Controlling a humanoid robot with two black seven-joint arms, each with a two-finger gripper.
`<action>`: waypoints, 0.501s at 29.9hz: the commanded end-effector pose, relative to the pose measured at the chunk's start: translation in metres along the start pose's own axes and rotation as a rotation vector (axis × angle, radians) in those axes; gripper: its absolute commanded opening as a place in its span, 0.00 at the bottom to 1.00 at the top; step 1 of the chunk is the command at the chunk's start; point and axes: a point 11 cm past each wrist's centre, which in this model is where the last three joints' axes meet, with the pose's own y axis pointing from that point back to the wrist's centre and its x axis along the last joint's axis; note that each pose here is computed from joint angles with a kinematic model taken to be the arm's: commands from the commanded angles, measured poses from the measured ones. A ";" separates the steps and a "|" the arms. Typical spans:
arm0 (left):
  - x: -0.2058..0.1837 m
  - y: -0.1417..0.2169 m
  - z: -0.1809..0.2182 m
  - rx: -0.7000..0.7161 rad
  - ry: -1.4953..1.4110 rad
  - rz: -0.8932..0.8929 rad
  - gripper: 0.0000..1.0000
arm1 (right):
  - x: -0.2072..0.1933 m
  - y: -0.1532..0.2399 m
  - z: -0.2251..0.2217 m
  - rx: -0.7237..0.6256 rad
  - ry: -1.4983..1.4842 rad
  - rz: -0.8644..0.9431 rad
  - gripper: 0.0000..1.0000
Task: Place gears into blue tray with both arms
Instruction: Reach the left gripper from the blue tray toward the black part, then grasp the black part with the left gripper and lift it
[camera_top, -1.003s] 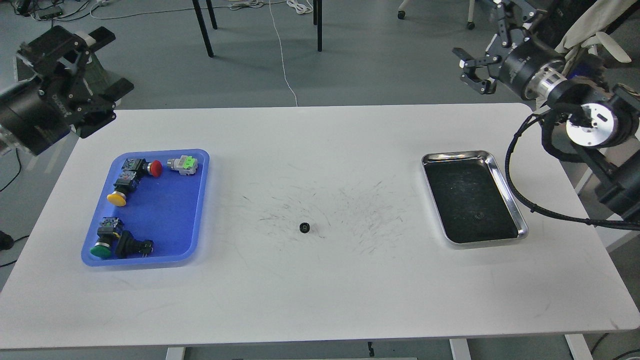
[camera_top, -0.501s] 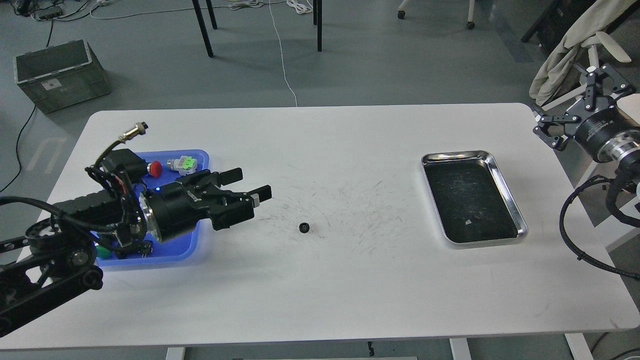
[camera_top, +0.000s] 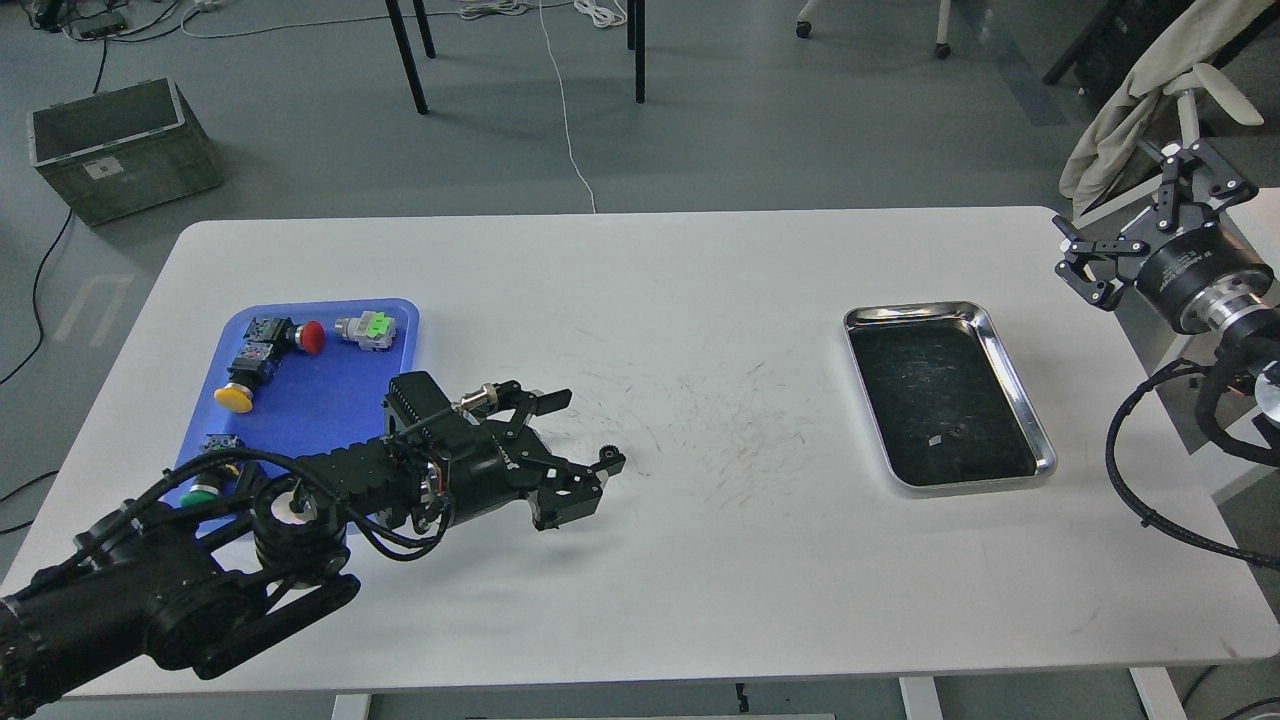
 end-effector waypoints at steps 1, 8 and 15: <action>-0.006 -0.008 0.000 0.009 0.014 -0.011 0.97 | 0.001 0.000 0.000 0.000 0.000 0.006 0.96; -0.022 -0.020 0.006 0.009 0.031 -0.044 0.96 | -0.001 -0.001 -0.002 0.006 -0.003 0.001 0.96; -0.031 -0.029 0.004 0.031 0.043 -0.058 0.89 | -0.003 -0.001 -0.001 0.003 -0.002 -0.005 0.96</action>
